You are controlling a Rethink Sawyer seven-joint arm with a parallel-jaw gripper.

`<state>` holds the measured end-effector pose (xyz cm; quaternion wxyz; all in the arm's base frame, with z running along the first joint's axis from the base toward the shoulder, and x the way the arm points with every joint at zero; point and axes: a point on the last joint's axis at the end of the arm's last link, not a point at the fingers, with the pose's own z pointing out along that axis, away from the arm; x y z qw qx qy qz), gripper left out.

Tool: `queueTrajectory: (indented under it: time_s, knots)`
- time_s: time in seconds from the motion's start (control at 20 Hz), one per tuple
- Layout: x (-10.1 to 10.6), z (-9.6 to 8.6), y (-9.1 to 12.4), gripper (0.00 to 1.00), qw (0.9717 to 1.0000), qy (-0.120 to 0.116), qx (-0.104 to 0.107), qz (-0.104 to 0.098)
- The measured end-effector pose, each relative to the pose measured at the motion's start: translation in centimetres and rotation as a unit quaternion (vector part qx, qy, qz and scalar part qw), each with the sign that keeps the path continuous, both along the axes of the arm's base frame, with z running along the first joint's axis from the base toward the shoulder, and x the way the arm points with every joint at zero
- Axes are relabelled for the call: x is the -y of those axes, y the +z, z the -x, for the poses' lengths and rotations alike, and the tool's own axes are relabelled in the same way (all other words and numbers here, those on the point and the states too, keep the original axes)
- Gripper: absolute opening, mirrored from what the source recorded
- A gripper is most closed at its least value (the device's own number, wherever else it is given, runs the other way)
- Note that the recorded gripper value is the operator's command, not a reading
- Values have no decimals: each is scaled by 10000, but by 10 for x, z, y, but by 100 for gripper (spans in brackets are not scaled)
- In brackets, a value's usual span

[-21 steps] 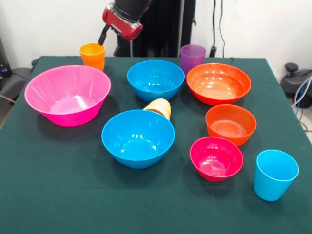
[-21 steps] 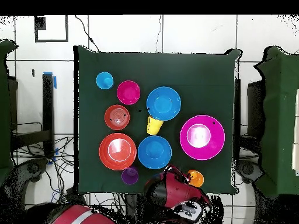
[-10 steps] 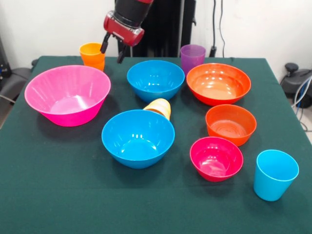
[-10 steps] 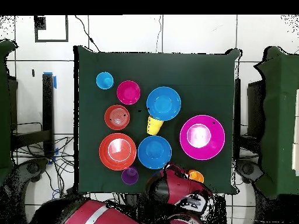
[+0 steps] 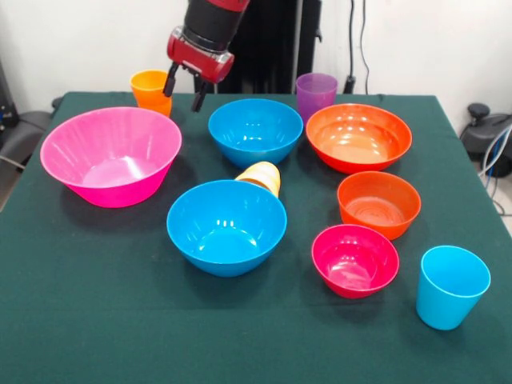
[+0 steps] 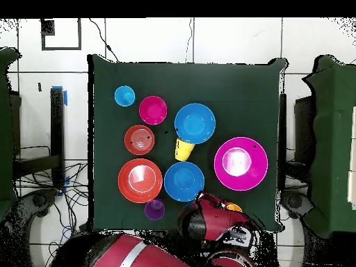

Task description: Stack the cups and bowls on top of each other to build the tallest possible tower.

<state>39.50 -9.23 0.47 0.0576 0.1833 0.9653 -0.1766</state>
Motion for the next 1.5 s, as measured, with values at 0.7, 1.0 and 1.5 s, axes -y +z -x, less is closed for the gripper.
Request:
queueTrajectory:
  time_s: [0.7,1.0,1.5]
  knots:
    - [-8,-11,22,100,9999,93,-69,42]
    - [-10,-14,39,100,9997,-10,-241,77]
    - [-10,-13,38,100,9996,-22,-286,77]
